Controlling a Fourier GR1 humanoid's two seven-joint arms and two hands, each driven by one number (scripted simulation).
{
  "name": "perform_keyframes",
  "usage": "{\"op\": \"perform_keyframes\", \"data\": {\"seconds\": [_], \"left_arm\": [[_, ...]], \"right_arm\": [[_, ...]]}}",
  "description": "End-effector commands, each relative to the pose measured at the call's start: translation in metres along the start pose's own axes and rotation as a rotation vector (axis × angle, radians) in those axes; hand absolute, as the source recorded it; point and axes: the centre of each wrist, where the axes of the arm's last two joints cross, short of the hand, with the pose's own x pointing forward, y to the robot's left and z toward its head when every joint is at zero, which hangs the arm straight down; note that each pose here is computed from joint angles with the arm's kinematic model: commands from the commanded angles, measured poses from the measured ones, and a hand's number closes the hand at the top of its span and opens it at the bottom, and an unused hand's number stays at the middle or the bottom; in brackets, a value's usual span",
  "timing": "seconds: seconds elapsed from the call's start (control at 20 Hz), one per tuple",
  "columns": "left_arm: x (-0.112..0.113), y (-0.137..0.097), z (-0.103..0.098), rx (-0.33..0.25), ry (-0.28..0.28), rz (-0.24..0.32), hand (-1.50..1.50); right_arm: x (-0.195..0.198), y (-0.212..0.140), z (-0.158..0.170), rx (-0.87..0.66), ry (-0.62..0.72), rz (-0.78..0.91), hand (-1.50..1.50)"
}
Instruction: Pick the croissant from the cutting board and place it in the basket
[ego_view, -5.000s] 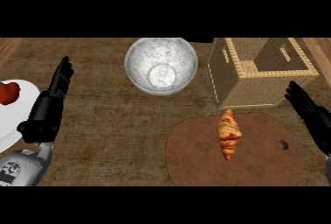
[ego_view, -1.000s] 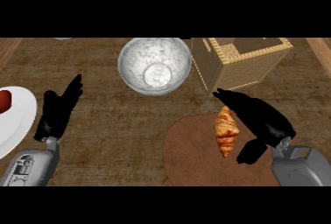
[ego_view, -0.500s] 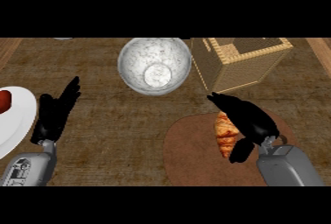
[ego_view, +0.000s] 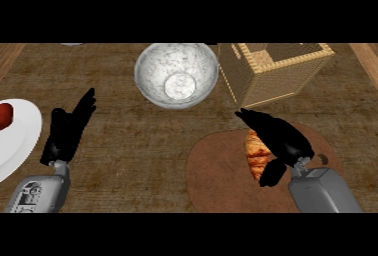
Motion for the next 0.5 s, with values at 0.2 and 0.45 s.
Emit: {"op": "perform_keyframes", "data": {"seconds": [0.2,0.45], "left_arm": [[-0.009,-0.012,-0.015,0.01,0.003,0.0,0.0],[-0.001,0.002,-0.001,0.0,0.002,0.01,0.0]], "right_arm": [[-0.013,0.006,-0.013,0.012,-0.028,0.033,1.5],[-0.014,0.021,-0.021,-0.033,-0.072,0.178,1.5]]}}
